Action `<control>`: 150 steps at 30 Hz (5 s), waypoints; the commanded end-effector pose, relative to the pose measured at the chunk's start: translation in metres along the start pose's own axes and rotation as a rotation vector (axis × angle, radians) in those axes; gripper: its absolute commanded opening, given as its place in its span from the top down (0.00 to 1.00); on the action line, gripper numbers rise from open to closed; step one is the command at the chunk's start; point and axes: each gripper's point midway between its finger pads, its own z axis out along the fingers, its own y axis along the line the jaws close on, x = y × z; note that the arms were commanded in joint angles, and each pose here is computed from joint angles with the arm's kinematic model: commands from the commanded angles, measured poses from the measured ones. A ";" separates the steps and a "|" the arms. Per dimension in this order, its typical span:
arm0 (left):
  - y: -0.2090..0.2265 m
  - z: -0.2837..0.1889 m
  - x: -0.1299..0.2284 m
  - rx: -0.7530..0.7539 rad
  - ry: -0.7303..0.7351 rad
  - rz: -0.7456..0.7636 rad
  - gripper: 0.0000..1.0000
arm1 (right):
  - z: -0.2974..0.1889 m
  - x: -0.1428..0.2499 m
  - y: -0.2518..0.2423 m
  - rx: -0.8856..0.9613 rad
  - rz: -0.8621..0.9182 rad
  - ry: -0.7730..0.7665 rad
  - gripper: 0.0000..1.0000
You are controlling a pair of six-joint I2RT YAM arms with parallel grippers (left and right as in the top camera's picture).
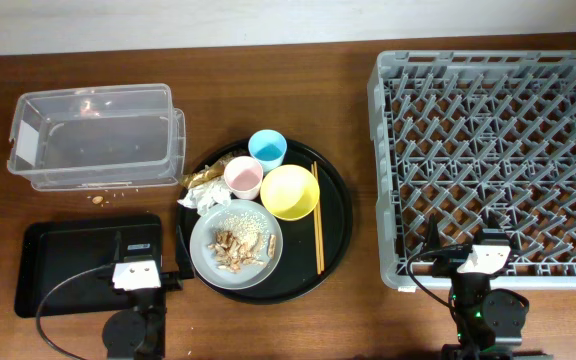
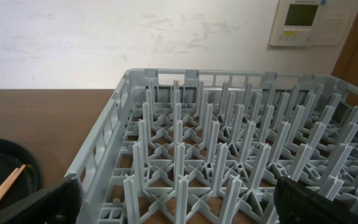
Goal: Sort waste into correct bins and load items into the dishwasher rack
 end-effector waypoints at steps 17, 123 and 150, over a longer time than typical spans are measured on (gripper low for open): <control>-0.001 0.000 0.002 0.005 -0.001 0.015 0.01 | 0.001 0.005 -0.001 0.005 0.007 0.012 0.01; -0.013 0.024 -0.094 0.168 0.315 -0.265 0.01 | 0.001 0.005 -0.001 0.005 0.007 0.012 0.02; 0.053 0.014 -0.068 -0.248 0.376 -0.317 0.01 | -0.087 -0.076 0.137 -1.024 1.041 0.271 0.04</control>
